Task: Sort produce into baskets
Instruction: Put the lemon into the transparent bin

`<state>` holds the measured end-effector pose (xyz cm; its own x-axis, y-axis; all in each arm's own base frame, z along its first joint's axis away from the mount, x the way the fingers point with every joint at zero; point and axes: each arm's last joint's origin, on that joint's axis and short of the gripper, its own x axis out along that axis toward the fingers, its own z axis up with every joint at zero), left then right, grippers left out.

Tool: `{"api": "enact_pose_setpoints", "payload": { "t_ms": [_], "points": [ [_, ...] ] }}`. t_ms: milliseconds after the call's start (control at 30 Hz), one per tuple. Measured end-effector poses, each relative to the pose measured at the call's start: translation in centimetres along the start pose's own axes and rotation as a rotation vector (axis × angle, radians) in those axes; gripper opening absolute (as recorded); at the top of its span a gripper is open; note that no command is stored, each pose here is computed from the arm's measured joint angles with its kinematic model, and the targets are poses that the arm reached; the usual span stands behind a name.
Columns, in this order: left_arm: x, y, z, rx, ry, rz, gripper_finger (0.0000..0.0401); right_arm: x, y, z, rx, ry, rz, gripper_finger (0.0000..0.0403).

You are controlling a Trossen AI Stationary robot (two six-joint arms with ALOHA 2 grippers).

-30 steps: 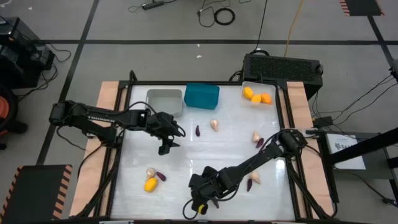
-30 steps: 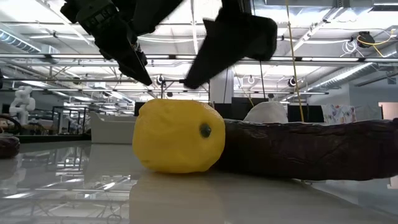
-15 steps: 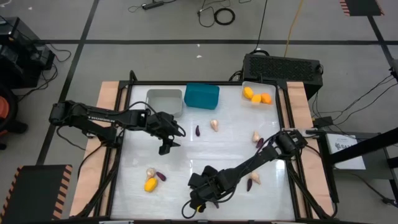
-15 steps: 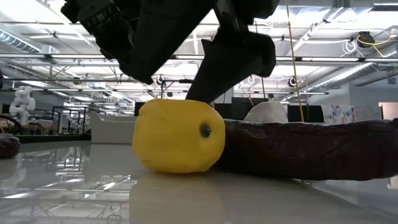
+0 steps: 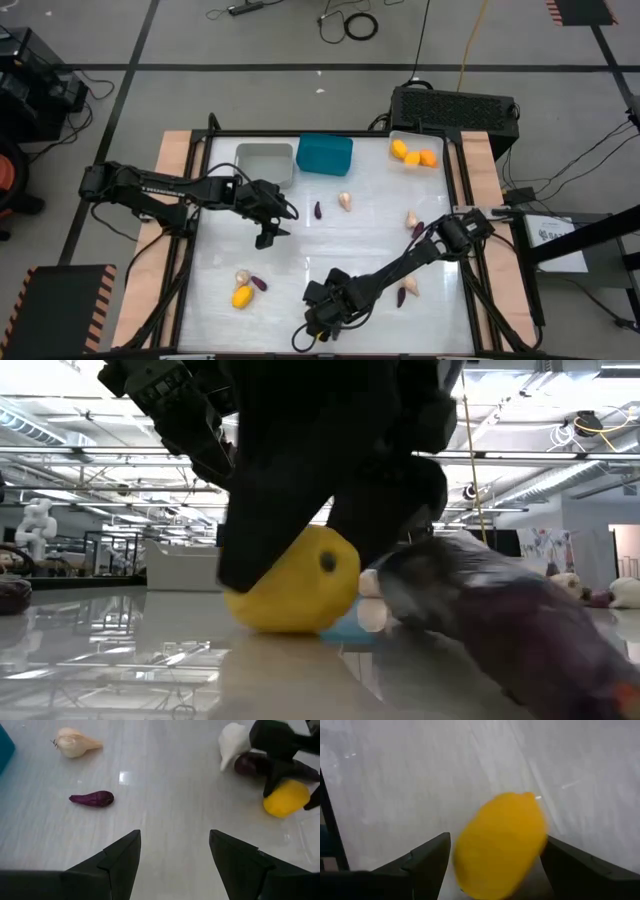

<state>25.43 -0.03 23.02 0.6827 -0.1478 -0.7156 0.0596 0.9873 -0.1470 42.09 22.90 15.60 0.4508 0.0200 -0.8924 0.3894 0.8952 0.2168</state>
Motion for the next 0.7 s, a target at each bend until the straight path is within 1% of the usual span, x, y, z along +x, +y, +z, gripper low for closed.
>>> {"api": "enact_pose_setpoints", "payload": {
  "t_ms": [167,267,367,567,633,700],
  "points": [
    [0.0,0.0,0.0,0.000,0.000,0.000,0.0244,0.1,0.0,0.0,-0.027,-0.003,-0.008,0.0290],
    [0.0,0.0,0.0,0.000,-0.001,0.000,0.0244,0.1,-0.1,-0.1,-0.031,0.004,-0.018,0.0279],
    [0.0,0.0,0.0,-0.001,-0.001,0.000,0.0244,0.1,-0.2,-0.1,-0.031,0.005,-0.020,0.0255],
    [0.0,0.0,0.0,-0.022,-0.001,0.000,0.0244,-0.5,-0.5,-0.2,-0.038,0.028,-0.050,0.0191],
    [0.0,0.0,0.0,-0.027,-0.001,0.000,0.0244,-1.1,-0.8,-0.1,-0.044,0.042,-0.070,0.0178],
    [0.0,0.0,0.0,-0.027,-0.001,0.000,0.0244,-2.0,-1.3,0.2,-0.049,0.046,-0.102,0.0174]
  ]
}}
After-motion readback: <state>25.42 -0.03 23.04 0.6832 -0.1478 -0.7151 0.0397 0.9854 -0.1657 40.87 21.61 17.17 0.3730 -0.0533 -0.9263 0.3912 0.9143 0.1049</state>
